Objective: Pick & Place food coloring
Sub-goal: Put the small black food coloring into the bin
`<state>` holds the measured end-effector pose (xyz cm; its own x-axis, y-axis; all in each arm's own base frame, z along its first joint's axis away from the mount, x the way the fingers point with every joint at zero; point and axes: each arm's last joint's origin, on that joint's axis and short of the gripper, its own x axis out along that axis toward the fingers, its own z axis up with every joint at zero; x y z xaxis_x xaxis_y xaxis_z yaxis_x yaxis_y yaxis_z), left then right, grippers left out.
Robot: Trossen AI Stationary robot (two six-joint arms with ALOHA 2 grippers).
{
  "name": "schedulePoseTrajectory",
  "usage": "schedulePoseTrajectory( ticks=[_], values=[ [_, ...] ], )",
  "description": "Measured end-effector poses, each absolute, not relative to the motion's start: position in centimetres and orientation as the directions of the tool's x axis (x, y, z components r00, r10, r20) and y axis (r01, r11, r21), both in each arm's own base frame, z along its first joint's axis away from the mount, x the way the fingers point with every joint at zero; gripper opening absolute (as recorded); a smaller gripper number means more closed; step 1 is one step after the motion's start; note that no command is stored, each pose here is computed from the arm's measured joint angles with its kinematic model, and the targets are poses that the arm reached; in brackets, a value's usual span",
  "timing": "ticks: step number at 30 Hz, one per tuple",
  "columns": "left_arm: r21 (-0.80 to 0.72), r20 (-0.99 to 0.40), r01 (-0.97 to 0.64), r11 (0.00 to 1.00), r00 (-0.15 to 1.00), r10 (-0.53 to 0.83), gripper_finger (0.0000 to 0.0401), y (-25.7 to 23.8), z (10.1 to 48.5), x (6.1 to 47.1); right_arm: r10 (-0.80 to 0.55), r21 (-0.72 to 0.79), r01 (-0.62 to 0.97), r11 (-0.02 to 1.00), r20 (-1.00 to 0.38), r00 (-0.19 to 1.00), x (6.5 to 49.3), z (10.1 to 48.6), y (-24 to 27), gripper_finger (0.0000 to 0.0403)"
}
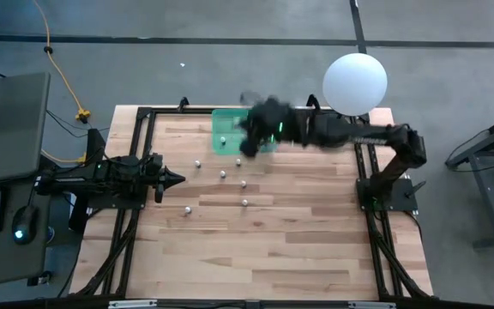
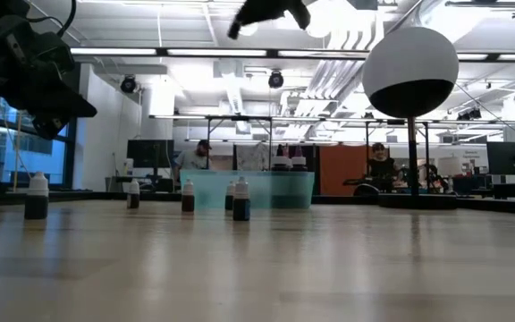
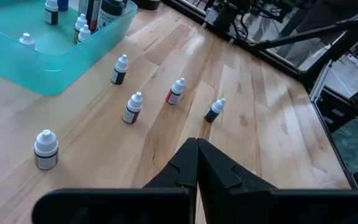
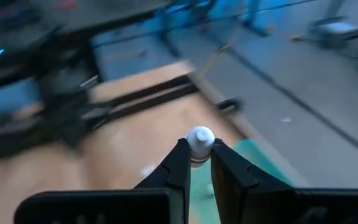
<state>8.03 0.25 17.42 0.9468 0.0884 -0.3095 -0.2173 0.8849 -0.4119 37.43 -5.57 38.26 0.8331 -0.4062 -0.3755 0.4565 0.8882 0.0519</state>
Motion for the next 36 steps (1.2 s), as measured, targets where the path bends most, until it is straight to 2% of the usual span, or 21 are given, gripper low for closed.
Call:
schedulePoseTrajectory(
  ticks=[5, 12, 17, 26, 31, 36],
  values=[
    [-0.412, -0.309, -0.217, 0.885, 0.947, 0.088, 0.0000, 0.3, 17.4, 8.0, -0.487, 0.066, 0.543, 0.837, -0.360, 0.796, 36.9, 39.0, -12.5, 0.0040],
    [-0.412, -0.309, -0.217, 0.885, 0.947, 0.088, 0.0000, 0.3, 17.4, 8.0, -0.436, 0.139, 0.535, 0.833, -0.428, 0.792, 40.2, 35.0, -19.0, 0.0039],
    [-0.412, -0.309, -0.217, 0.885, 0.947, 0.089, 0.0000, 0.3, 17.4, 8.0, -0.407, 0.141, 0.535, 0.833, -0.497, 0.766, 43.9, 31.2, -20.8, 0.0042],
    [-0.412, -0.309, -0.218, 0.885, 0.947, 0.089, 0.0000, 0.3, 17.4, 8.0, -0.385, 0.214, 0.651, 0.729, -0.657, 0.647, 48.5, 23.4, -22.5, 0.0042],
    [-0.412, -0.309, -0.218, 0.885, 0.947, 0.089, 0.0000, 0.3, 17.4, 8.0, -0.372, 0.252, 0.700, 0.669, -0.701, 0.609, 49.3, 21.1, -22.8, 0.0040],
    [-0.412, -0.309, -0.217, 0.885, 0.947, 0.089, 0.0000, 0.3, 17.4, 8.0, -0.412, 0.254, 0.756, 0.603, -0.712, 0.568, 49.2, 20.5, -23.0, 0.0041]
  ],
)
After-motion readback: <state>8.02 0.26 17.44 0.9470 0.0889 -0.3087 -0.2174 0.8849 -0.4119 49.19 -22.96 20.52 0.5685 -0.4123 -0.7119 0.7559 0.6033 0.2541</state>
